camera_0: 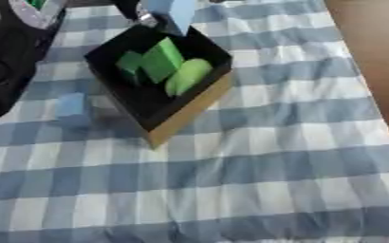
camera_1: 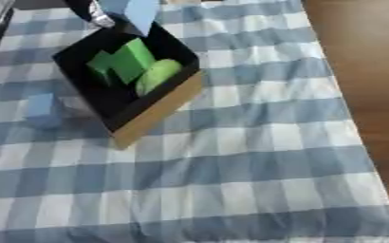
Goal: Pick up objects on the table and place them in the box.
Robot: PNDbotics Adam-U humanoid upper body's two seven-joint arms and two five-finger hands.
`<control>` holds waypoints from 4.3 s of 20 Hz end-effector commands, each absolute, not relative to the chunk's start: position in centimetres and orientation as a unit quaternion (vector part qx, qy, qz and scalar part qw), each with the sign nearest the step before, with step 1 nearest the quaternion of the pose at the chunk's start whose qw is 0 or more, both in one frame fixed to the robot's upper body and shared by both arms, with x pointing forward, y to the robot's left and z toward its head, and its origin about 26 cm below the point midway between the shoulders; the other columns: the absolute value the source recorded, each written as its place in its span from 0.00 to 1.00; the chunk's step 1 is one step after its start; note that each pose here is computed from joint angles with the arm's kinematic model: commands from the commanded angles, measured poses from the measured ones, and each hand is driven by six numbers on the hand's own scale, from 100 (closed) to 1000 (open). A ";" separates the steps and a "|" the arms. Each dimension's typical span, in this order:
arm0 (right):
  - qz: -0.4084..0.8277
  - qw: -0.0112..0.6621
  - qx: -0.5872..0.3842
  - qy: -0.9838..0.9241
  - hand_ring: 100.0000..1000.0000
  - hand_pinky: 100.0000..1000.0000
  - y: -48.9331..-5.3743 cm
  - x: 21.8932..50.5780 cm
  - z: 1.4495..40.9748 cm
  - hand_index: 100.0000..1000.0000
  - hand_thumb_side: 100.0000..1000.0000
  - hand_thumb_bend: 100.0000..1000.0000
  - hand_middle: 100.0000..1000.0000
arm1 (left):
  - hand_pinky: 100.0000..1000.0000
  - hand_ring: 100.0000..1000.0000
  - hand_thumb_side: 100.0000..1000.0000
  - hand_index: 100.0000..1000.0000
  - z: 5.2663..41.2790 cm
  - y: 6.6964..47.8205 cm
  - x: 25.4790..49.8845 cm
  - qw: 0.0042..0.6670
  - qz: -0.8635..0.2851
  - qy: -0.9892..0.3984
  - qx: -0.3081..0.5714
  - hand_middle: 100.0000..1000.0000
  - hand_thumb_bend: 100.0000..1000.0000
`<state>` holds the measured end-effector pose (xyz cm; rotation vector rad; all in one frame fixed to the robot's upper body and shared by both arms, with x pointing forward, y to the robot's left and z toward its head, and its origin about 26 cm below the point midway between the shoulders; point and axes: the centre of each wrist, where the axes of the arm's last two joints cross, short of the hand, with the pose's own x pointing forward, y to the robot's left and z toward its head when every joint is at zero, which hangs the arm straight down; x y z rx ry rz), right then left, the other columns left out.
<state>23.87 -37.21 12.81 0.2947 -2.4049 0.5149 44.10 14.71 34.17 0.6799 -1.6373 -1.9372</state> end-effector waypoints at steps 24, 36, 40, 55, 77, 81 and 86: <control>0.196 0.330 0.101 -0.918 1.00 0.95 -37.4 23.4 13.2 0.96 0.50 0.00 0.39 | 0.96 0.93 0.31 0.94 30.7 10.3 47.0 0.235 -0.704 -0.586 0.325 0.83 0.57; 0.192 0.331 0.102 -0.918 1.00 0.95 -37.5 23.3 13.1 0.96 0.50 0.00 0.39 | 0.99 0.98 0.19 0.95 30.8 10.6 47.0 0.234 -0.702 -0.574 0.351 0.86 0.62; 0.192 0.332 0.100 -0.918 1.00 0.96 -37.5 23.3 13.1 0.96 0.50 0.00 0.39 | 0.97 0.95 0.29 0.92 32.0 11.1 46.4 0.230 -0.670 -0.617 0.343 0.82 0.52; 0.192 0.340 0.085 -0.917 1.00 0.96 -38.0 22.9 13.0 0.96 0.50 0.00 0.39 | 0.96 0.94 0.31 0.91 35.4 20.0 43.5 0.246 -0.678 -0.587 0.368 0.81 0.57; 0.191 0.339 0.077 -0.918 1.00 0.96 -38.1 22.9 13.1 0.96 0.50 0.00 0.39 | 0.95 0.94 0.32 0.91 30.1 28.4 41.4 0.357 -0.737 -0.484 0.309 0.81 0.64; 0.190 0.339 0.076 -0.918 1.00 0.96 -38.1 22.9 13.1 0.96 0.50 0.00 0.39 | 0.95 0.94 0.33 0.90 29.3 29.5 40.8 0.378 -0.735 -0.476 0.301 0.81 0.63; 0.191 0.339 0.077 -0.918 1.00 0.96 -38.1 22.9 13.1 0.97 0.50 0.00 0.39 | 0.95 0.93 0.36 0.89 28.5 30.3 40.3 0.399 -0.730 -0.469 0.296 0.80 0.65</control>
